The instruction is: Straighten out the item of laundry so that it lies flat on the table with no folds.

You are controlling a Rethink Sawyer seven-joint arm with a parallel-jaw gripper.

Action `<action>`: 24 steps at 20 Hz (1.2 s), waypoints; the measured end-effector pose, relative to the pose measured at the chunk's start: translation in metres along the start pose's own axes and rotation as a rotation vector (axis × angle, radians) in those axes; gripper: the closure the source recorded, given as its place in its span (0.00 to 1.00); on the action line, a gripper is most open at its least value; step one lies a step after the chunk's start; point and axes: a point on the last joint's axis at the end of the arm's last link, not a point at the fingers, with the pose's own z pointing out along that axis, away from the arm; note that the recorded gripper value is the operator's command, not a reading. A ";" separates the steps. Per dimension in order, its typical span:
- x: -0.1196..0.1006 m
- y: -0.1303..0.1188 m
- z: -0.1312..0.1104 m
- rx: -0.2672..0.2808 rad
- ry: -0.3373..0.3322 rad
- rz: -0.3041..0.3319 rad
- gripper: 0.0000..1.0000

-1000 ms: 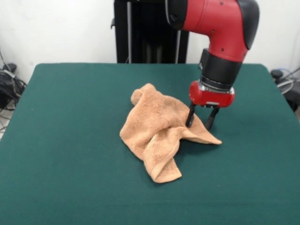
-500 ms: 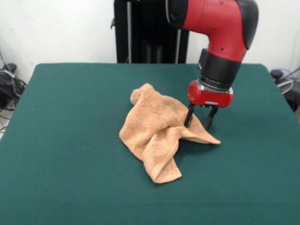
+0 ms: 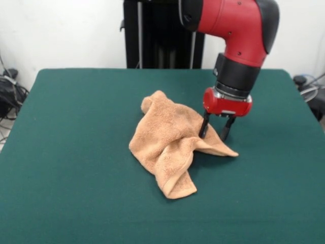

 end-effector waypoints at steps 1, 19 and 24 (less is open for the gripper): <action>0.000 0.000 0.000 0.000 0.000 0.001 0.00; 0.002 -0.008 0.003 0.003 0.006 0.014 1.00; 0.002 -0.008 0.003 0.003 0.007 0.013 1.00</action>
